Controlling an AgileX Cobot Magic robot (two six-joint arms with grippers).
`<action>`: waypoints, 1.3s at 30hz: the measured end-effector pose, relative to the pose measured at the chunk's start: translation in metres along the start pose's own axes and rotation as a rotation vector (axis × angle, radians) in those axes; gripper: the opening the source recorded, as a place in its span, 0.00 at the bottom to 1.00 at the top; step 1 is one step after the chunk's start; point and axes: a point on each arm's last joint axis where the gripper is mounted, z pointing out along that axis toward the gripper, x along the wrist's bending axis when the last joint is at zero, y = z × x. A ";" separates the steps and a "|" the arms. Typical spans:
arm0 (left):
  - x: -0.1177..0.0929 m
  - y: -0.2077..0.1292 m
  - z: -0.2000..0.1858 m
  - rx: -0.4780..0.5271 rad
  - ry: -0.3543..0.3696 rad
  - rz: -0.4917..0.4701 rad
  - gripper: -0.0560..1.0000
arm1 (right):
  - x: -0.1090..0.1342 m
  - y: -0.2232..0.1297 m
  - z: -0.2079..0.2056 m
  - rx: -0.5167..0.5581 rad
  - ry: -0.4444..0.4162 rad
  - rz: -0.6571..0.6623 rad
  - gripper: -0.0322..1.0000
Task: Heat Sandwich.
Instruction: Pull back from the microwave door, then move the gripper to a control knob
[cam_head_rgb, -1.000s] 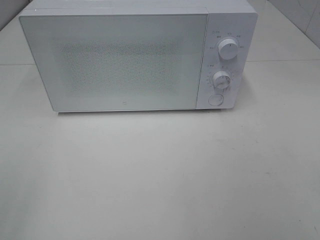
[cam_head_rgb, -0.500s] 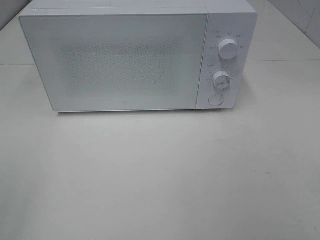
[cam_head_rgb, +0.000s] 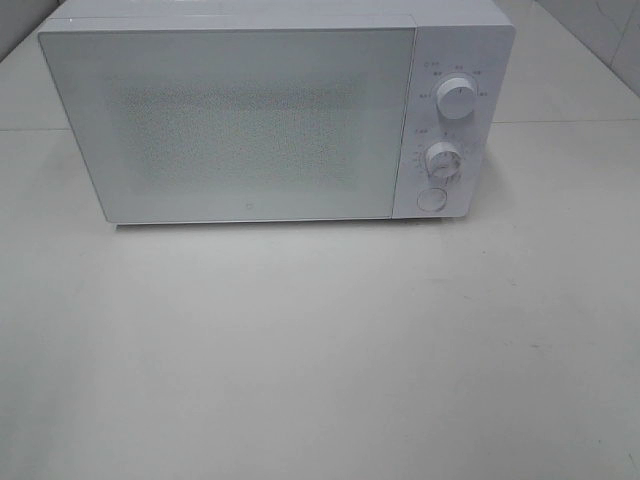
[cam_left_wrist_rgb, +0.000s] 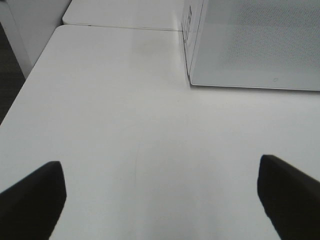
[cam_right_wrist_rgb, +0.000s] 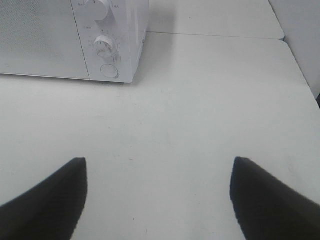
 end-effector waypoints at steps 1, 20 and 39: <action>0.000 0.000 0.000 0.000 0.000 0.000 0.97 | 0.000 0.002 0.002 0.009 0.000 -0.001 0.77; 0.000 0.000 0.000 0.000 0.000 0.000 0.97 | 0.005 0.042 0.051 0.047 0.009 -0.017 0.77; 0.000 0.000 0.000 0.000 0.000 0.000 0.97 | 0.011 0.062 0.121 0.084 0.028 -0.032 0.77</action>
